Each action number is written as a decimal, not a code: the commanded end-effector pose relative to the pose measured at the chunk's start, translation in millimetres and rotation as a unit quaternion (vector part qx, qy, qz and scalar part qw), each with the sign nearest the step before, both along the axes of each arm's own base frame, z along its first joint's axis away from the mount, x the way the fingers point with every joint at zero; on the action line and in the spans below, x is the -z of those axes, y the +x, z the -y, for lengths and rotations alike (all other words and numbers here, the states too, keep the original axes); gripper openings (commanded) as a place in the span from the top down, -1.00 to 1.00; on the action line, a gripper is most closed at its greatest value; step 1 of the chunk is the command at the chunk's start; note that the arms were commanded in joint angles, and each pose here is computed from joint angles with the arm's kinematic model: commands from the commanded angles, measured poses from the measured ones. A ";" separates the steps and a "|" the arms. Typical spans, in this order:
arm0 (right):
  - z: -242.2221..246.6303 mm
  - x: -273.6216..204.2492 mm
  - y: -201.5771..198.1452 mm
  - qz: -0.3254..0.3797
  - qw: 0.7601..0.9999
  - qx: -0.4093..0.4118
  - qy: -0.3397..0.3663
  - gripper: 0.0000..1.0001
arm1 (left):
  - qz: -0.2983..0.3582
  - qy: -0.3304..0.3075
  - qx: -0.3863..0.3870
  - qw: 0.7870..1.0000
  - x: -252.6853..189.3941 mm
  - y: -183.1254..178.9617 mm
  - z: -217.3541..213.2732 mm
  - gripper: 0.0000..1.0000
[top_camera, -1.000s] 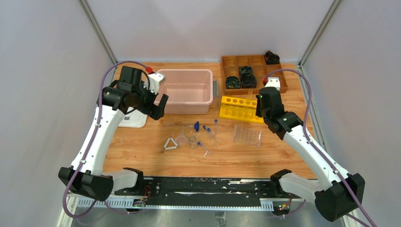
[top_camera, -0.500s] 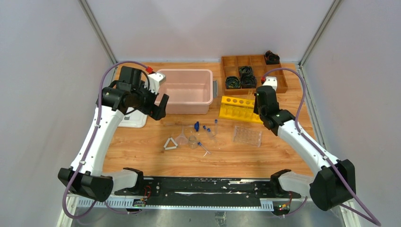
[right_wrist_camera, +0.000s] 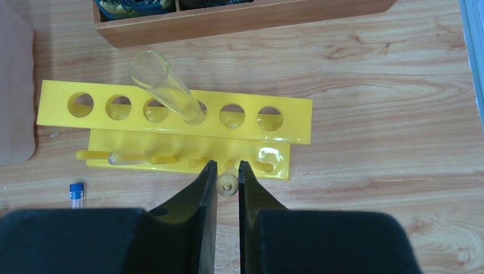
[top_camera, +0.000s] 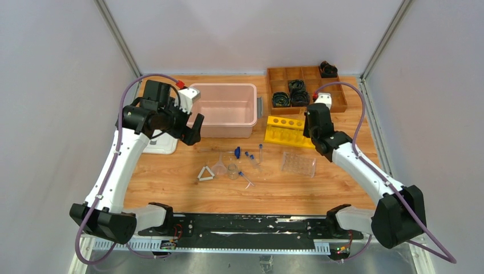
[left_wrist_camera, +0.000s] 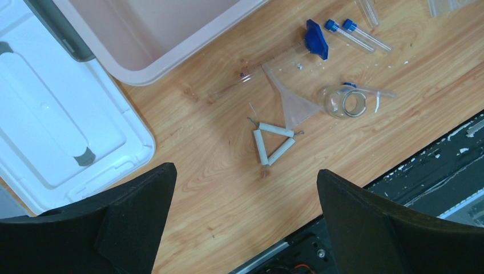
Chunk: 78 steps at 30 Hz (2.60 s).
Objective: Organize the chemistry lab equipment
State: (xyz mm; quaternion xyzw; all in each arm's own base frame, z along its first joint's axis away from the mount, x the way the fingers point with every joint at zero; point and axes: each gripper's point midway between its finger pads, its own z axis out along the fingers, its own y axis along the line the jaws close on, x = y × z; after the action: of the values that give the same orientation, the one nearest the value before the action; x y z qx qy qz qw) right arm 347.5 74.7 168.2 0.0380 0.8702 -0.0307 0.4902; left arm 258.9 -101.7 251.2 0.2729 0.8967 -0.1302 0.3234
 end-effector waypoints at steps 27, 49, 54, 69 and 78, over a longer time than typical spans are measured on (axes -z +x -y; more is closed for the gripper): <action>1.0 -10.3 3.6 0.025 0.999 0.009 0.025 1.00 | 0.010 -0.020 0.012 1.000 -10.9 -6.3 6.8 -1.00; 8.1 0.0 12.8 0.015 1.000 0.024 0.004 1.00 | 0.014 -0.024 0.020 0.999 -13.6 -6.9 8.9 -1.00; 11.2 -14.7 13.4 0.033 0.999 0.026 0.004 1.00 | 0.012 -0.025 0.022 0.999 -12.5 -6.9 9.5 -1.00; 5.7 3.1 21.4 0.013 1.000 0.022 0.016 1.00 | 0.013 -0.024 0.023 0.999 -12.5 -7.3 9.5 -1.00; 6.3 17.0 23.6 -0.002 1.000 0.024 0.009 1.00 | 0.013 -0.025 0.023 0.999 -12.5 -7.3 9.5 -1.00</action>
State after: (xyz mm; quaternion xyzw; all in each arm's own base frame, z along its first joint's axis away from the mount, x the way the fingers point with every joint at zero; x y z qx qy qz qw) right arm 361.4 73.1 146.5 0.0489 0.8771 -0.0314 0.4768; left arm 255.3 -108.8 254.0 0.2795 0.8908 -0.1512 0.3248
